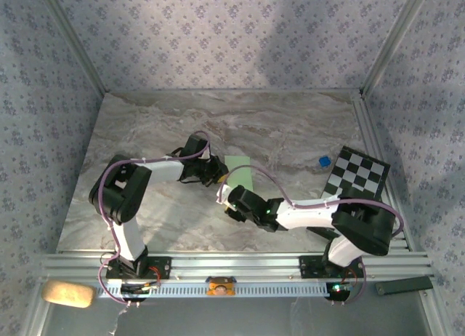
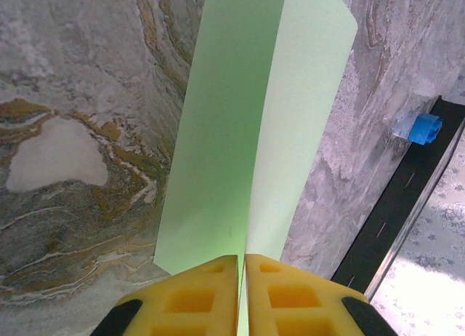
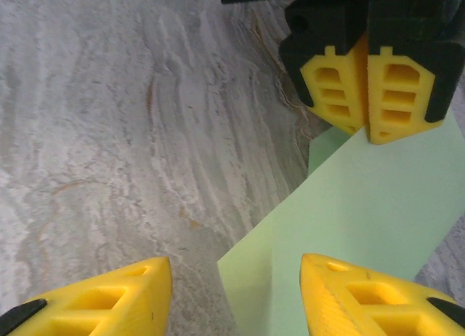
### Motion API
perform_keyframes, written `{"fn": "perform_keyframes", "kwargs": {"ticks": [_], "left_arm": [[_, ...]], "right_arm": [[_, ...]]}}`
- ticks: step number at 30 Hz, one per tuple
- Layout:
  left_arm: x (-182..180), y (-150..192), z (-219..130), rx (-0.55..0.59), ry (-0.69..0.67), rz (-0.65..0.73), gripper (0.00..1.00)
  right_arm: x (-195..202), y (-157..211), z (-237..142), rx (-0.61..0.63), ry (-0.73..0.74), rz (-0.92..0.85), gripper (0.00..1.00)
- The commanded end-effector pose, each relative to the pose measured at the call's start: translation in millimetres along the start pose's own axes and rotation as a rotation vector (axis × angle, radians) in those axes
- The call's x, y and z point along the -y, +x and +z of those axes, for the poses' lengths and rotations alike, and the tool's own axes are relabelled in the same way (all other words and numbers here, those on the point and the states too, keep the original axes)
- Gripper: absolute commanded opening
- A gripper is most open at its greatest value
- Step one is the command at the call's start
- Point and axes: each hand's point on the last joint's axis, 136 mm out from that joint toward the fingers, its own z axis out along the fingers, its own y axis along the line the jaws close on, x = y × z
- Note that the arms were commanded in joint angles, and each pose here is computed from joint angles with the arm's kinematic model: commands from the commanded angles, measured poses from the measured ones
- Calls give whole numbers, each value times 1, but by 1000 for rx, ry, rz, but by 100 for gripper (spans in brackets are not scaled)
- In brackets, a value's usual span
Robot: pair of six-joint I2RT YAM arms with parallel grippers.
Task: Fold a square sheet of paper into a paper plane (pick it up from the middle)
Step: Third fold the triangle at the center of the table.
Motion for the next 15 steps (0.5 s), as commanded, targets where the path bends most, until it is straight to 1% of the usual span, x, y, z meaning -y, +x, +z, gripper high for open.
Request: {"fn": "perform_keyframes", "kwargs": {"ticks": [1,4,9,15], "left_arm": [[6,5,-5,-14,20,10,11],[6,5,-5,-13,19,11,11],[5,4,-4,-10,15,7,11],[6,4,-5,-9,19,6,11]], "right_arm": [[13,-9,3,11,82,10,48],[14,-10,1,23,84,26,42],[18,-14,-6,54,95,59,36],[22,-11,-10,58,78,94,22]]}}
